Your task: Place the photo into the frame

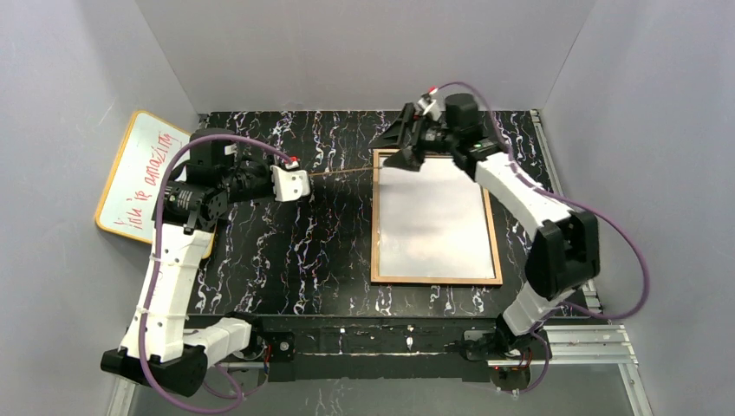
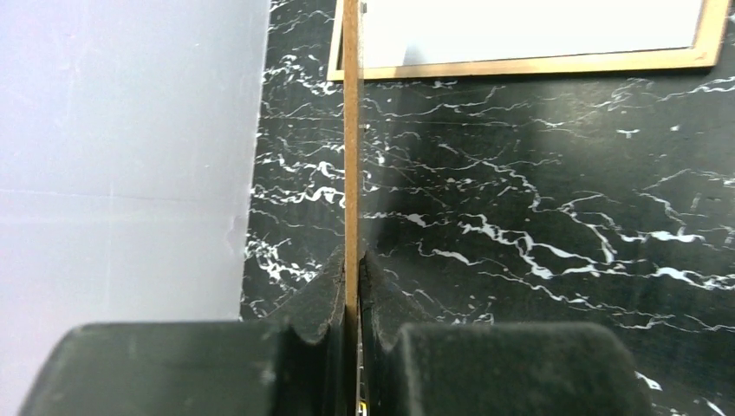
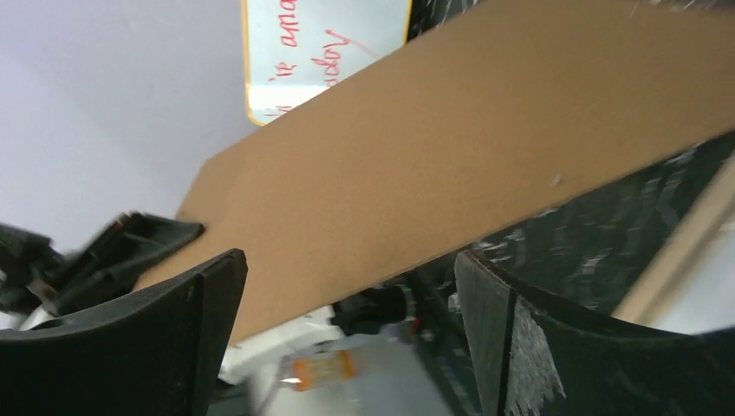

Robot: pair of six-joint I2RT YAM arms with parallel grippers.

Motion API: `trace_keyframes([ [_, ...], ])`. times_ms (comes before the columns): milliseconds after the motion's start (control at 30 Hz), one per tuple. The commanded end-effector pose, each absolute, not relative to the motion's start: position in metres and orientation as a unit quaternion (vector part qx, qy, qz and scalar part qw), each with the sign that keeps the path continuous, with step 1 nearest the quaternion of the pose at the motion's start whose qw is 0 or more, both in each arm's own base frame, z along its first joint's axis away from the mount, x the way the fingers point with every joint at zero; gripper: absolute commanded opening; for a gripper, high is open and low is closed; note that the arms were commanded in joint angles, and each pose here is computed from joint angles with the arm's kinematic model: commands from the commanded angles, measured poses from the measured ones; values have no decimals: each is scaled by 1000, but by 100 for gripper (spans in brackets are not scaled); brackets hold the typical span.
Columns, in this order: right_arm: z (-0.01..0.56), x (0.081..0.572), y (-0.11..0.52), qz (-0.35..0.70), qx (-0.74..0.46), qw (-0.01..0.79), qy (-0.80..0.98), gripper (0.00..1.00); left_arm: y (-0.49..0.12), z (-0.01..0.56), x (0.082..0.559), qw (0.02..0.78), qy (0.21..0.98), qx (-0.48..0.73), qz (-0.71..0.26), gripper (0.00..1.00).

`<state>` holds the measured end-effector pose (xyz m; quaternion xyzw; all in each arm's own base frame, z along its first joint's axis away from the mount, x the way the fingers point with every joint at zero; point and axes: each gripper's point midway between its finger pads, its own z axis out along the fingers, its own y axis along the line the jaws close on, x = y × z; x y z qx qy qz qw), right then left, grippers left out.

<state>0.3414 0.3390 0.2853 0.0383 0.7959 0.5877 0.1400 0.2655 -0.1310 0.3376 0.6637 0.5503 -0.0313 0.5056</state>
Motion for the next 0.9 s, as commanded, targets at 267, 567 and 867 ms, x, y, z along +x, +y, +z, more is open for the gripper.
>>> trace_keyframes([
  [267, 366, 260, 280, 476, -432, 534, 549, 99, -152, 361, 230, 488, 532, 679, -132, 0],
  [567, 344, 249, 320, 464, -528, 510, 495, 97, -154, 364, 224, 484, 530, 680, -146, 0],
  [867, 326, 249, 354, 441, -555, 511, 487, 86, -152, 363, 226, 483, 531, 683, -139, 0],
])
